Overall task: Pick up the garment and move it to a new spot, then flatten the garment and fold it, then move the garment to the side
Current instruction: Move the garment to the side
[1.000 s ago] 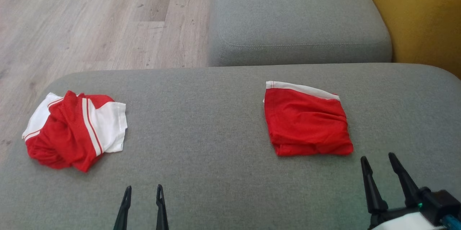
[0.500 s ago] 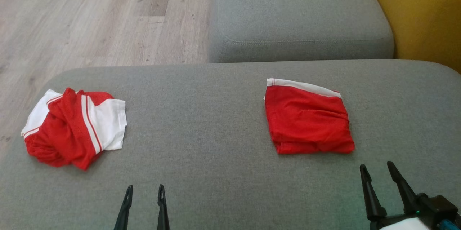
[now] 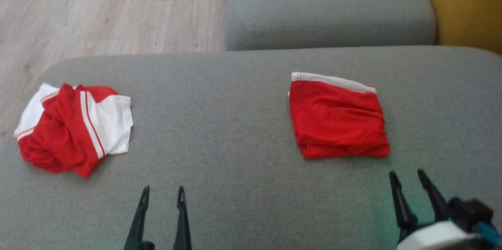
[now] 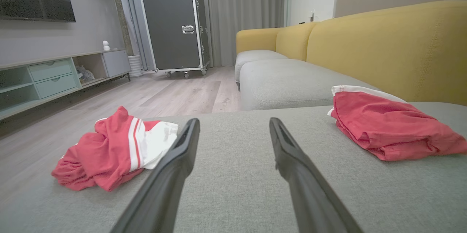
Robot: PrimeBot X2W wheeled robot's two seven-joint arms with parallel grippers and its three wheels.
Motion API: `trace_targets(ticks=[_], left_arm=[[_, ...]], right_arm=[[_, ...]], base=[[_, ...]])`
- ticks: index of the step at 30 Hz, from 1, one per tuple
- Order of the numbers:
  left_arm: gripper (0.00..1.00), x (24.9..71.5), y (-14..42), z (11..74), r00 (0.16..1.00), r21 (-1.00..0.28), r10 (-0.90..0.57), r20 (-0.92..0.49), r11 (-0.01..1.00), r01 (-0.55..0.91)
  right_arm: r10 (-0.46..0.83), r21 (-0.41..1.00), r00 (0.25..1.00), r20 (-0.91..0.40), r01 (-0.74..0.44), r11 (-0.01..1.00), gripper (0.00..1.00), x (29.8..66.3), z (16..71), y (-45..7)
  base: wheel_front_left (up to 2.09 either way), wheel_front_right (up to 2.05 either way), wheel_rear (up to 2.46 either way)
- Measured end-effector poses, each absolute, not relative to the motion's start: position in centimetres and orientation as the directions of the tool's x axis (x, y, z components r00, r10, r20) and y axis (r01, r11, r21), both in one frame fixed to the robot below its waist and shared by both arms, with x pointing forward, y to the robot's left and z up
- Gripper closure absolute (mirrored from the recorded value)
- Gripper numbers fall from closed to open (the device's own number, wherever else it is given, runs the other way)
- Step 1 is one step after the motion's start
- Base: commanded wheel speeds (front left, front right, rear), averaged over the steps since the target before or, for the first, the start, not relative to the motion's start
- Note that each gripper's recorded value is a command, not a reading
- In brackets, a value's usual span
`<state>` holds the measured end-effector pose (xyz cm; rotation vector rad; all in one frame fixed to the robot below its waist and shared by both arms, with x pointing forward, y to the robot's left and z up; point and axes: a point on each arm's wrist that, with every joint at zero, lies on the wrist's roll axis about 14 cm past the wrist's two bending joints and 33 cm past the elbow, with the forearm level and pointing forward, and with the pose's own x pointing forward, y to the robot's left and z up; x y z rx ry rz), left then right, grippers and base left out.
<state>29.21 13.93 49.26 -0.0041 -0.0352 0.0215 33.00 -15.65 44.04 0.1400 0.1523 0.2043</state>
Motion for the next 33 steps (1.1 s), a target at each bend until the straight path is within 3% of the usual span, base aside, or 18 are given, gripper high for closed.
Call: trace_targets(ticks=[8, 17, 26, 27, 28, 29, 30, 33], left_arm=[[0.00, 30.5, 12.6, 49.1, 1.000, -0.011, -0.007, 0.023, 1.000, 0.007], [0.00, 33.5, 11.4, 49.4, 0.999, -0.012, -0.039, 0.031, 0.999, 0.039], [0.00, 34.8, 11.3, 48.0, 0.999, -0.003, -0.029, -0.014, 1.000, 0.029], [0.00, 34.9, 11.3, 47.8, 0.999, -0.002, -0.026, -0.018, 1.000, 0.026], [0.00, 34.9, 11.3, 47.7, 0.999, -0.001, -0.025, -0.024, 1.000, 0.025], [0.00, 35.1, 11.3, 47.5, 0.999, 0.001, -0.022, -0.027, 1.000, 0.022], [0.00, 35.2, 11.2, 47.5, 0.999, 0.002, -0.025, -0.028, 1.000, 0.025], [0.00, 35.5, 11.1, 47.4, 0.999, 0.004, -0.024, -0.031, 1.000, 0.024]], right_arm=[[0.216, 0.239, 0.950, -0.226, -0.161, 0.958, 0.00, 37.3, 42.6, -16.2], [0.183, 0.194, 0.936, -0.302, -0.127, 0.973, 0.00, 44.1, 42.5, -19.1], [0.220, 0.213, 0.869, -0.443, -0.136, 0.968, 0.00, 46.3, 38.5, -17.6], [0.226, 0.217, 0.863, -0.453, -0.139, 0.966, 0.06, 46.4, 38.1, -17.3], [0.232, 0.219, 0.854, -0.466, -0.143, 0.965, 0.52, 46.4, 37.7, -17.1], [0.241, 0.224, 0.843, -0.481, -0.148, 0.963, 0.87, 46.3, 37.2, -16.7], [0.248, 0.231, 0.835, -0.492, -0.149, 0.961, 1.00, 46.2, 36.8, -16.5], [0.260, 0.249, 0.831, -0.492, -0.152, 0.957, 1.00, 46.1, 36.4, -16.1]], base=[[0.00, 0.00, 0.00], [0.00, 0.00, 0.00], [0.00, 0.00, 0.00], [0.00, 0.00, 0.00], [0.00, 0.00, 0.00], [0.00, 0.00, 0.00], [0.00, 0.00, 0.00], [0.00, 0.00, 0.00]])
